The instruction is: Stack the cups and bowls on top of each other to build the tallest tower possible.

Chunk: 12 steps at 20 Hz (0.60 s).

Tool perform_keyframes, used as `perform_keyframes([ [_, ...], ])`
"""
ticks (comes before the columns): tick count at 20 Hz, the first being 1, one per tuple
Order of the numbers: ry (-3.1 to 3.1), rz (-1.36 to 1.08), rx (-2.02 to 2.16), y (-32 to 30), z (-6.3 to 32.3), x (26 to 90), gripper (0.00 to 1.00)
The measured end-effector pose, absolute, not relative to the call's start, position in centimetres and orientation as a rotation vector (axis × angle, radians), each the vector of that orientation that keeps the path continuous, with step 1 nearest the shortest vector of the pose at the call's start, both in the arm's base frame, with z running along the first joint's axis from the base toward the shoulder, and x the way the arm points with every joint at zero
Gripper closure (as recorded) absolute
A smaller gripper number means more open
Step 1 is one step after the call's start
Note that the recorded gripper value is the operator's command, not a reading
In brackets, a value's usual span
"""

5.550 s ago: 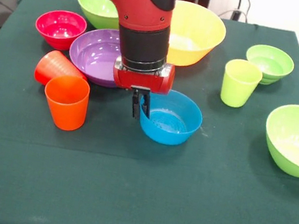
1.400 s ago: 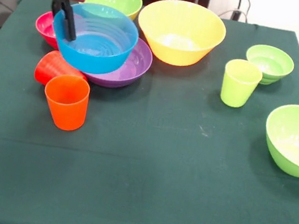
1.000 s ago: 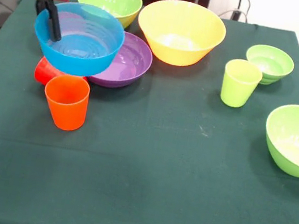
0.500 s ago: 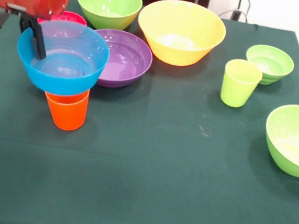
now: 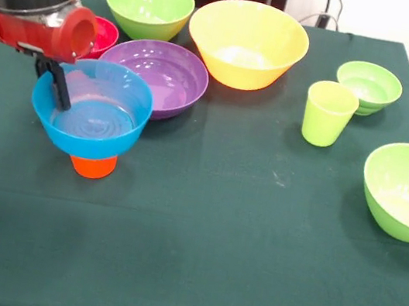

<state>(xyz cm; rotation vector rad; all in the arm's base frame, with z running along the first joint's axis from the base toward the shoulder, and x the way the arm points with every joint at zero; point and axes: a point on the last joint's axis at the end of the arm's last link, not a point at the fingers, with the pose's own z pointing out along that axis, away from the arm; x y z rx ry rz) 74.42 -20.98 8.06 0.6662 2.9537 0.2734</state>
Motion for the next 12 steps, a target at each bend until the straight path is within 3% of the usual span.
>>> perform_keyframes([
  [12,2.966,0.282,0.662,-20.99,7.02,73.97,1.0],
])
